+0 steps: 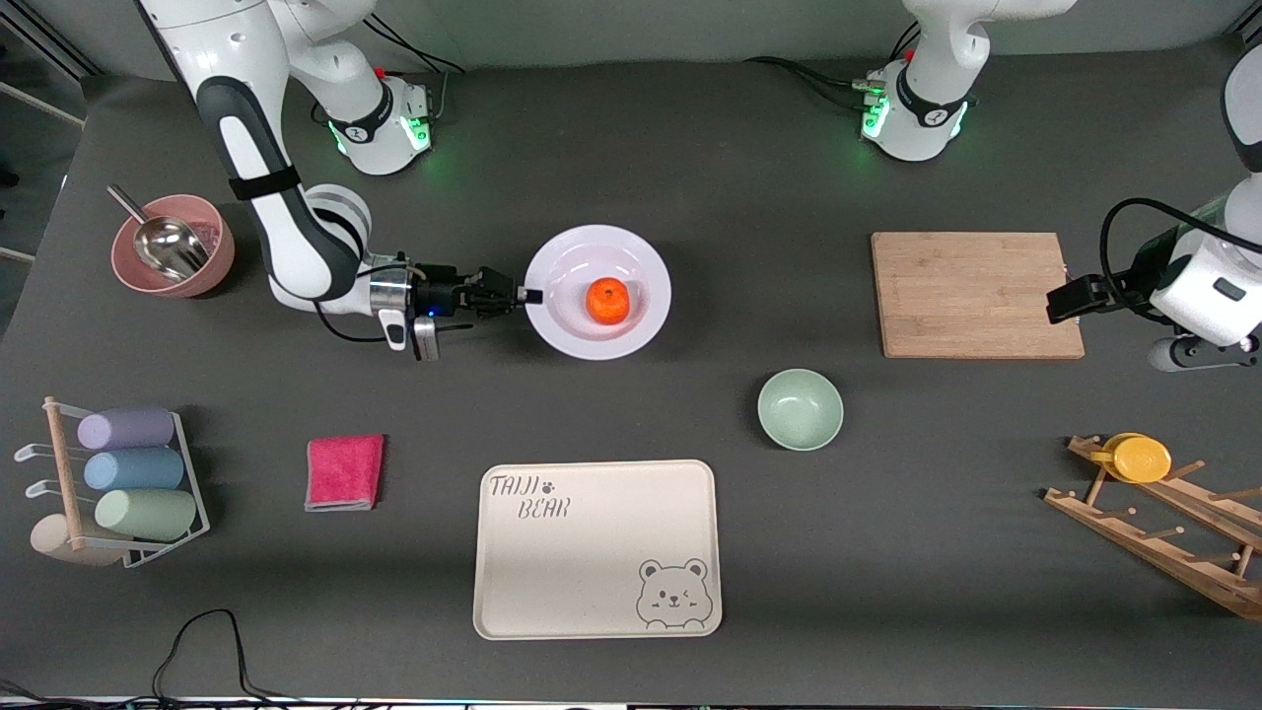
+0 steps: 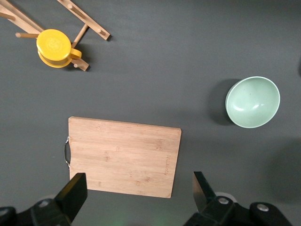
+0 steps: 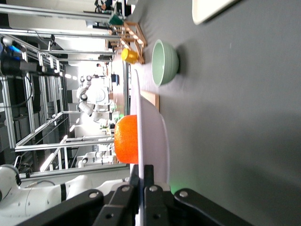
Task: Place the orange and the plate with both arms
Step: 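Slide the plate with the right gripper onto the cream bear tray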
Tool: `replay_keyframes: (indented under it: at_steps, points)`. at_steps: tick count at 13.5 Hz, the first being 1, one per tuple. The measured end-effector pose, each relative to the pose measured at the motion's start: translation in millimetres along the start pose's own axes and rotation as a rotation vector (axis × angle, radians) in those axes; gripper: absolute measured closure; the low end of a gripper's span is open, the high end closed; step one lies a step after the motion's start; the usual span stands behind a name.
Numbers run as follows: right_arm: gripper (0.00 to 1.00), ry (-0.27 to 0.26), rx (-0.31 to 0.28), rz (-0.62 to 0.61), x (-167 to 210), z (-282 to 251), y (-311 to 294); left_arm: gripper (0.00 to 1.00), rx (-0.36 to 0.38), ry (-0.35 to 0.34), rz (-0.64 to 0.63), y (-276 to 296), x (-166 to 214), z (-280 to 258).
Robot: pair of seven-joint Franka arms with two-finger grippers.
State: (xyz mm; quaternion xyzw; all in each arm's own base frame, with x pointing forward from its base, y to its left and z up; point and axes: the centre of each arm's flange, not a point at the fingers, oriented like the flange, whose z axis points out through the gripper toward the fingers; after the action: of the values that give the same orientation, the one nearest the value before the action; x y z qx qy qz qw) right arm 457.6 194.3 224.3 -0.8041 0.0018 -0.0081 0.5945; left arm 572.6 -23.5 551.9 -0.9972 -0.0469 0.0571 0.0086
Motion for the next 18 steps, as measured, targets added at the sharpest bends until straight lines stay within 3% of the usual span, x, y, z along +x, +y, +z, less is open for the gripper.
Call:
replay_keyframes:
  at_steps: [5, 11, 15, 18]
  points:
    - [0.96, 0.064, -0.012, 0.017, 111.4, -0.2, 5.6, 0.0, 0.001, 0.002, 0.011, 6.7, -0.9, -0.8]
    - [0.96, 0.094, 0.007, -0.016, 229.5, 32.2, 2.7, 0.0, 0.001, -0.004, 0.01, 6.2, -1.7, -1.5]
    - [0.96, 0.119, 0.018, -0.037, 281.0, 36.5, 0.6, 0.0, 0.002, -0.01, 0.006, 6.4, -2.5, -1.5]
    - [0.96, 0.142, -0.008, -0.038, 293.0, 35.7, 24.5, 0.0, 0.003, -0.01, 0.005, 10.3, -3.2, -1.6]
